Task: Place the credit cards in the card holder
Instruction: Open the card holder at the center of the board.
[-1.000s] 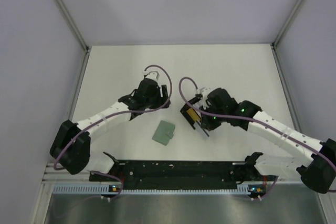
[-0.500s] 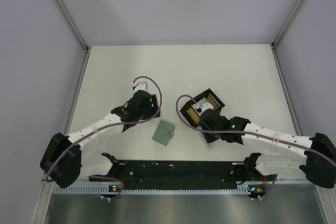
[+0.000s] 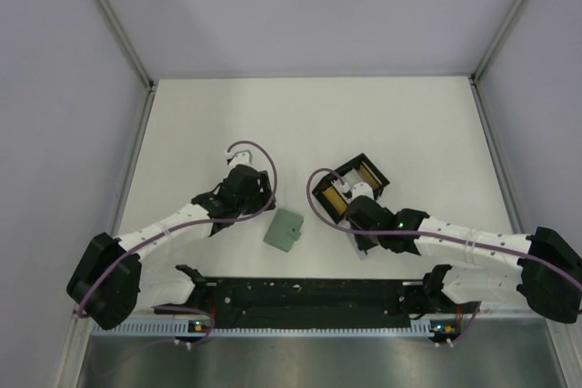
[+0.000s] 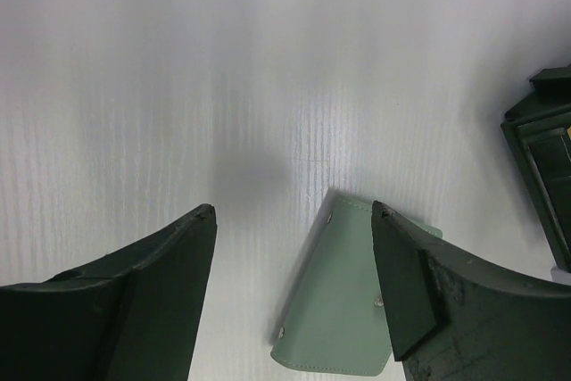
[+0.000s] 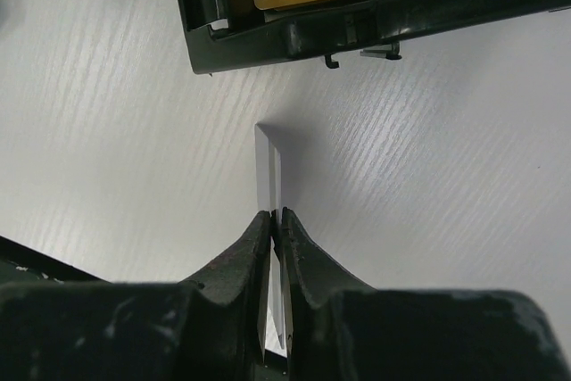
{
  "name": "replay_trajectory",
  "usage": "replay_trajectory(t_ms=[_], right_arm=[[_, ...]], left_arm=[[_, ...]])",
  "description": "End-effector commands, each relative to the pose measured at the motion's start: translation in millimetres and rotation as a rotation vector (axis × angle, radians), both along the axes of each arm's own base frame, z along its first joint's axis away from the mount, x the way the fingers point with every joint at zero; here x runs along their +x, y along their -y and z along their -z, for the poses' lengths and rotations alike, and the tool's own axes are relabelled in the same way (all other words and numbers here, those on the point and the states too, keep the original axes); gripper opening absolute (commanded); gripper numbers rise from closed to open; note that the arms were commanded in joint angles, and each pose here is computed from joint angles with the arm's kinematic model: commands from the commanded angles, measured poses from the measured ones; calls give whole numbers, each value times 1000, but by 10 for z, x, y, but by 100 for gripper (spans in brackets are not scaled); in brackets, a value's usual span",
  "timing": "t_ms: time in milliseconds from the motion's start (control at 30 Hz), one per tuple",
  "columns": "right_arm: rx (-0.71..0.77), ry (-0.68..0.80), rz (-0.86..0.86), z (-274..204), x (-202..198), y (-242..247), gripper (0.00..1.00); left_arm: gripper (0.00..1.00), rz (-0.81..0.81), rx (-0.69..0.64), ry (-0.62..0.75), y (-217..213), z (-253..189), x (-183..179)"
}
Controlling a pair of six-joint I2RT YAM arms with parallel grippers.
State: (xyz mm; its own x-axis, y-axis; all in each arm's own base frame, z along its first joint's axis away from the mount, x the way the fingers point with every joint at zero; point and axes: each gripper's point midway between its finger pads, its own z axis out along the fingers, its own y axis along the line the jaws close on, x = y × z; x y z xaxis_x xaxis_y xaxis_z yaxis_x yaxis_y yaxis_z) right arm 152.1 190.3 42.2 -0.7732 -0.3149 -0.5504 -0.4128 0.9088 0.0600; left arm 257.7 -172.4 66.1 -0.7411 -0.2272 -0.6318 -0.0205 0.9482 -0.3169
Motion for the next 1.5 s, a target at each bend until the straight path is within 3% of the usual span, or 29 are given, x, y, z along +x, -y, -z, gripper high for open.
replay_trajectory(t_ms=[0, 67, 167, 433, 567, 800, 933, 1200, 1467], right_arm=[[41, 5, -9, -39, -37, -61, 5], [58, 12, -20, -92, -31, -100, 0], [108, 27, -42, -251, -16, -203, 0], [466, 101, 5, -1031, 118, -839, 0], [598, 65, 96, -1067, 237, -1253, 0], [610, 64, 129, -1099, 404, -1923, 0], [591, 61, 191, -964, 514, -2051, 0], [451, 53, 234, -517, 517, -1894, 0], [384, 58, 219, -443, 415, -1589, 0]], left_arm=[[74, 8, -61, 61, 99, -145, 92], [73, 19, -66, 59, 121, -144, 82], [73, 30, -70, 50, 128, -118, 51], [80, -10, -105, 29, 82, -27, -47], [81, -37, -111, 4, 18, 63, -137], [83, -118, -110, -25, -161, 186, -286], [83, -178, -110, -37, -273, 248, -357], [83, -158, -113, -18, -260, 145, -342], [83, -54, -143, -47, -121, 253, -437]])
